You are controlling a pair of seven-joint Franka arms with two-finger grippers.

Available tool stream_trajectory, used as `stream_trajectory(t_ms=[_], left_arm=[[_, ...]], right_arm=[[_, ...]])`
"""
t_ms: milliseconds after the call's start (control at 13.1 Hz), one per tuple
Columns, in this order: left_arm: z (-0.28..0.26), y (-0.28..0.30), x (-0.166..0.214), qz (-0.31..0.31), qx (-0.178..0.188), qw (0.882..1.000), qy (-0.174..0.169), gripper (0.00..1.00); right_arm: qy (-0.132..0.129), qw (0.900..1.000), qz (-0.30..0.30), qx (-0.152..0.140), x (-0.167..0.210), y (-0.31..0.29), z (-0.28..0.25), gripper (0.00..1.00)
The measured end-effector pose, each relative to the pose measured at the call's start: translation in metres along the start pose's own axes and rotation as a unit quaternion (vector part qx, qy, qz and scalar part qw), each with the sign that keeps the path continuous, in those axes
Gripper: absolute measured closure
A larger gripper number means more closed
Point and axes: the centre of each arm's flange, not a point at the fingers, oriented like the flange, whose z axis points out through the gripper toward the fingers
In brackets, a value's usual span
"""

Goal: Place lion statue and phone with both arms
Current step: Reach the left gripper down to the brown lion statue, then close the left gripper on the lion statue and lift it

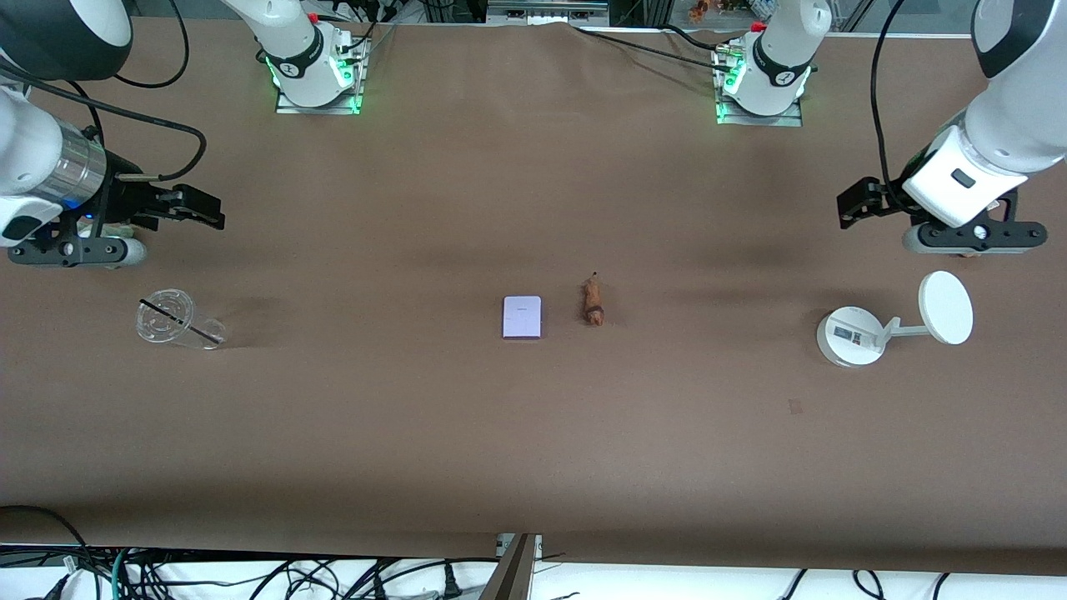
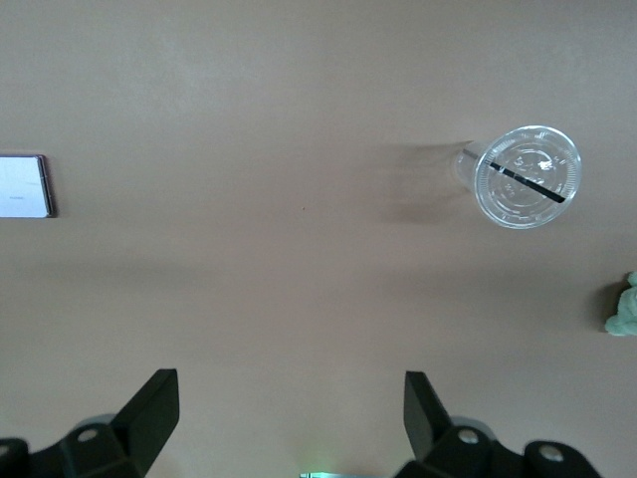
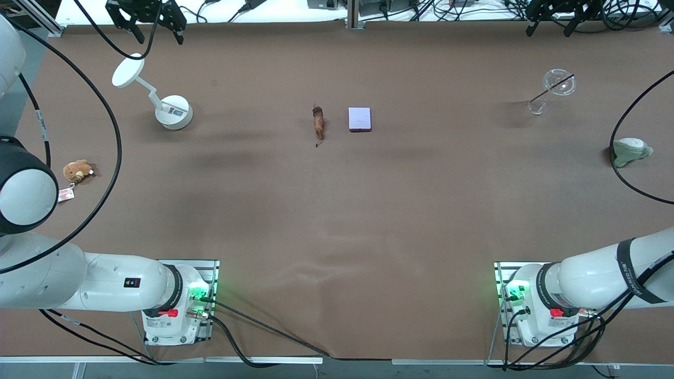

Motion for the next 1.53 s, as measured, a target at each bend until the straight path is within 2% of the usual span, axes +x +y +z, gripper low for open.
stream_trajectory(t_ms=[459, 612, 995, 1301, 1377, 1530], left_arm=[[0.033, 0.076, -0.004, 0.030, -0.023, 0.998, -0.047, 0.00], [0.049, 0.095, 0.006, 0.025, -0.039, 0.998, -0.047, 0.00], [0.106, 0.165, 0.023, 0.015, -0.072, 0.997, 0.005, 0.00], [0.183, 0.241, 0.028, 0.026, -0.108, 0.993, 0.032, 0.00], [0.211, 0.256, 0.031, 0.022, -0.112, 0.993, 0.035, 0.00], [0.272, 0.275, 0.039, 0.023, -0.089, 0.994, 0.062, 0.00]], right_arm=[[-0.001, 1.000, -0.001, 0.000, 0.000, -0.001, 0.000, 0.00], [-0.003, 1.000, -0.001, -0.001, 0.000, -0.001, 0.001, 0.00], [-0.007, 1.000, -0.002, -0.001, -0.001, -0.002, 0.001, 0.00], [-0.008, 1.000, -0.002, -0.001, -0.001, -0.002, 0.002, 0.00], [-0.009, 1.000, -0.002, -0.001, -0.001, -0.002, 0.002, 0.00], [-0.010, 1.000, -0.002, -0.001, -0.001, -0.002, 0.003, 0.00]])
